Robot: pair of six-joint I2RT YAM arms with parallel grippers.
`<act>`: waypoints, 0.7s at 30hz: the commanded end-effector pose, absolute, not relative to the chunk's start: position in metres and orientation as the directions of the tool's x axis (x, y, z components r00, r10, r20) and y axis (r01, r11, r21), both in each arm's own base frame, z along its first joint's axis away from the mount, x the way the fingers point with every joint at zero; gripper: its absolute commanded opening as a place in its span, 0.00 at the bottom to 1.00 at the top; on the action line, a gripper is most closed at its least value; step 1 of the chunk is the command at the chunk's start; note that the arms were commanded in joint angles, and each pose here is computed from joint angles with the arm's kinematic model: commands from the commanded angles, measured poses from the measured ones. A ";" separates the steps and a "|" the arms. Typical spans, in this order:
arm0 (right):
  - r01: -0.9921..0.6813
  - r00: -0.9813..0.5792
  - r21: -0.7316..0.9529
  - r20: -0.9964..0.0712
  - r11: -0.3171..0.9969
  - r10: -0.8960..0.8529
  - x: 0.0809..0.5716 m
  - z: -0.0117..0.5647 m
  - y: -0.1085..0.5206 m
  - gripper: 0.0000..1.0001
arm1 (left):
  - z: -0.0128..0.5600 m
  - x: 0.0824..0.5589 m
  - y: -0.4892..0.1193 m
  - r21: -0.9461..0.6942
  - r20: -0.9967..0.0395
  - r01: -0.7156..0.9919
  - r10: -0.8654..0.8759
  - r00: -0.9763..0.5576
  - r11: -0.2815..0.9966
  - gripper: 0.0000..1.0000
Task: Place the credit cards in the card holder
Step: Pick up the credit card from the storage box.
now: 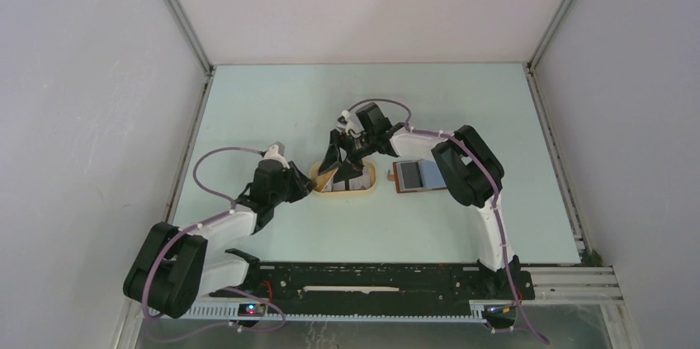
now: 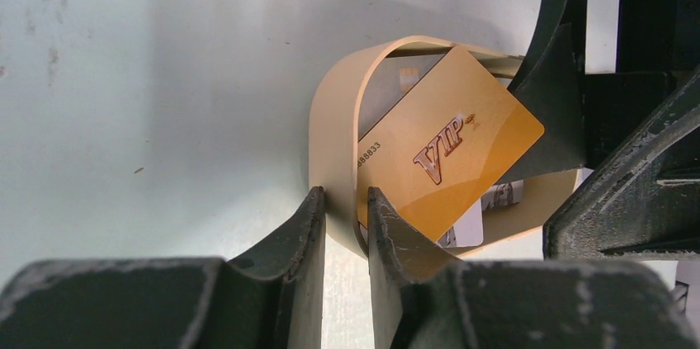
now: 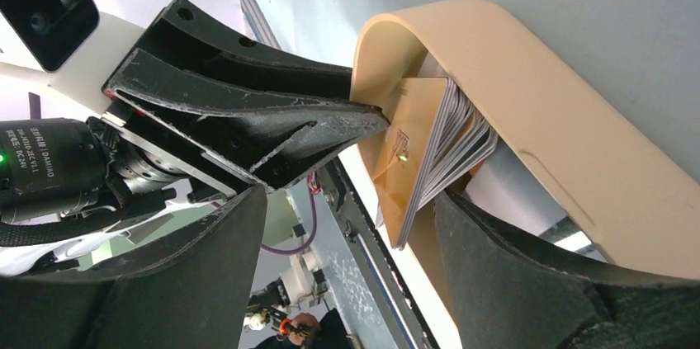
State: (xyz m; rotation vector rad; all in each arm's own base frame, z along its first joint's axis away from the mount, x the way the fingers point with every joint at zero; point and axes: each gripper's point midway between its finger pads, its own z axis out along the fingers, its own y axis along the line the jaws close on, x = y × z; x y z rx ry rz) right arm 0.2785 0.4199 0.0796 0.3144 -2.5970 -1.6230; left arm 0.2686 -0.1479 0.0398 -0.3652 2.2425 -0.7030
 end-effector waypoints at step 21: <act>-0.118 -0.990 0.786 -0.046 0.607 -0.133 0.286 0.030 0.410 0.85 | 0.055 0.260 -0.192 -0.690 -0.517 0.096 -0.395 -0.759 0.718 0.20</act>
